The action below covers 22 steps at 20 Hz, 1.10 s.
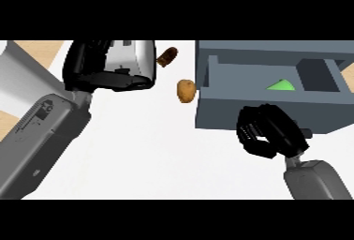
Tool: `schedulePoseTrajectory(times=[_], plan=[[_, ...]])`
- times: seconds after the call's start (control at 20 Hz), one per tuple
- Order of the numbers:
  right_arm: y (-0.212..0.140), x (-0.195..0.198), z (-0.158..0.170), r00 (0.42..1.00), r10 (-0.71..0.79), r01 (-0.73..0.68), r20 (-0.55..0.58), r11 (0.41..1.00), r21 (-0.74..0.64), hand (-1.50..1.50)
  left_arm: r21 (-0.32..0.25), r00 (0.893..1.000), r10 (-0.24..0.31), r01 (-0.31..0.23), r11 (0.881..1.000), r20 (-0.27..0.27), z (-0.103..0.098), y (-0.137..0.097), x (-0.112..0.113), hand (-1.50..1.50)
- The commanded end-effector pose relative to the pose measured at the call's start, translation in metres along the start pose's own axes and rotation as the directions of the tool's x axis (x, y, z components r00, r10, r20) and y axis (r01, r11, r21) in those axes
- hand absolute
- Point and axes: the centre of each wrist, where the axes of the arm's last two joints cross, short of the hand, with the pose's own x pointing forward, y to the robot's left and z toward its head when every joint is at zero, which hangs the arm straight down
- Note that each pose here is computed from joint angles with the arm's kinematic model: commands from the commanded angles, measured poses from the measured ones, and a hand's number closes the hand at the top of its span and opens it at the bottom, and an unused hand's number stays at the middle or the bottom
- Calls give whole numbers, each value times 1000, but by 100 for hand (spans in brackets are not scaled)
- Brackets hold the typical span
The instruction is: Pick up the cup, place it into the drawer and close the drawer
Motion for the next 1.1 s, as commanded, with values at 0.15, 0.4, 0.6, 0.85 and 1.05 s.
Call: schedulePoseTrajectory(times=[0.15,0.4,0.6,0.85,1.05], plan=[[36,-40,-37,991,131,-130,-24,990,56,150,-1,1000,1,-1,1000,-23,39,51,2,-150],[32,-57,-81,994,110,-109,-21,993,49,150,41,1000,9,-9,999,-3,32,69,-1,-150],[26,-60,-106,995,76,-70,-61,994,81,150,4,1000,10,-10,1000,-9,60,73,-3,-150],[12,-83,-108,989,73,-63,-130,995,79,150,-20,999,39,-39,999,-7,68,77,-8,-150],[-16,-88,-118,985,32,-18,-172,996,88,150,-34,999,49,-49,998,2,60,71,1,-150]])
